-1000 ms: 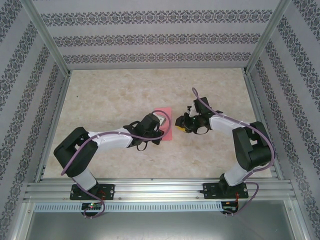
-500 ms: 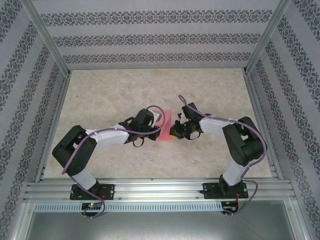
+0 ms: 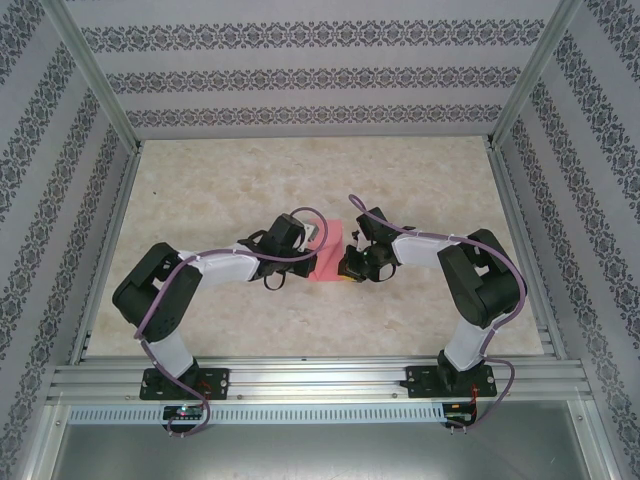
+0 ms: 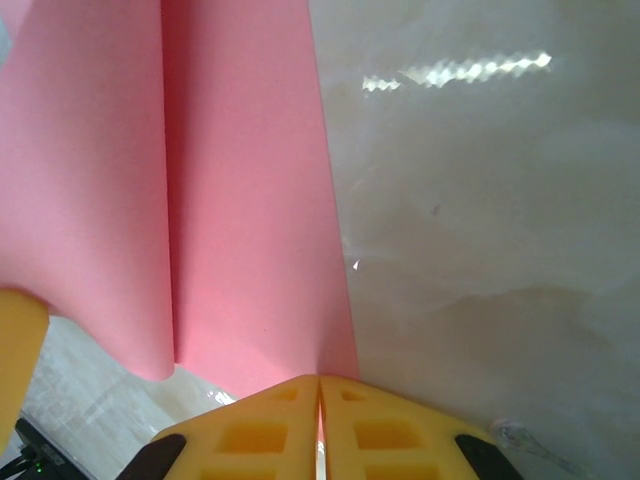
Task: Fold a paper plane with a square sheet of paper (fold left side to right side)
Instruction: Fold the triangle a second time at the center of the table.
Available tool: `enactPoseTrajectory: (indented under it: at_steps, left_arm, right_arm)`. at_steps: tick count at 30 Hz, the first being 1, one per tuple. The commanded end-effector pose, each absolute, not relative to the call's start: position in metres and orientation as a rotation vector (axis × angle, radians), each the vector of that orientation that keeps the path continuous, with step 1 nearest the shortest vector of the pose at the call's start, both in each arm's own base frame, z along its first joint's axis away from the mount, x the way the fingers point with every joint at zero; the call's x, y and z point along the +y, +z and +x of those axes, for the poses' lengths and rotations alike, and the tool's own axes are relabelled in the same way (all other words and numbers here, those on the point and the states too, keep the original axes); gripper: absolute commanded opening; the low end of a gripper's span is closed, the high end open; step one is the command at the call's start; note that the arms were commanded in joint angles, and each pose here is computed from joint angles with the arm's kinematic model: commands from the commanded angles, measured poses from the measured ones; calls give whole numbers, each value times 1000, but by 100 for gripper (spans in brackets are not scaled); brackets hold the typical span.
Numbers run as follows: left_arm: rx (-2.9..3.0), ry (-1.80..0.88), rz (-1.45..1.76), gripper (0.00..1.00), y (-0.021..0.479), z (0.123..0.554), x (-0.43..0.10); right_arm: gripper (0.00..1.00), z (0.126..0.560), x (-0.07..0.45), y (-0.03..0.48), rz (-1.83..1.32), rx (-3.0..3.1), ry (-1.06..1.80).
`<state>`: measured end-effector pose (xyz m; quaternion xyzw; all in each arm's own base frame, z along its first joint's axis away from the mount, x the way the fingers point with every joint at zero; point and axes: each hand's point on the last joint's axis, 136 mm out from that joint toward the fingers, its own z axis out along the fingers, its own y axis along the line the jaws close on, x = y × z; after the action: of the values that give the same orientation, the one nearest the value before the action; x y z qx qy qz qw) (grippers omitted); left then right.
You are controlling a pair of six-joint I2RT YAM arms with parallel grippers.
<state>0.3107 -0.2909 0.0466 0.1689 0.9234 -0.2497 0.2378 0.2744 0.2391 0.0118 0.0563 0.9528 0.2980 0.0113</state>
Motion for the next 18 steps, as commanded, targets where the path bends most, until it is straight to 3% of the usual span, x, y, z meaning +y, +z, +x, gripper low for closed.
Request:
enactPoseTrajectory:
  at_steps: [1, 18]
  left_arm:
    - [2524, -696, 484, 0, 49, 320, -293]
    - [2561, -666, 517, 0, 43, 333, -289]
  right_arm:
    - [11, 269, 231, -4, 157, 3020, 812]
    - [12, 267, 230, -6, 137, 3030, 802]
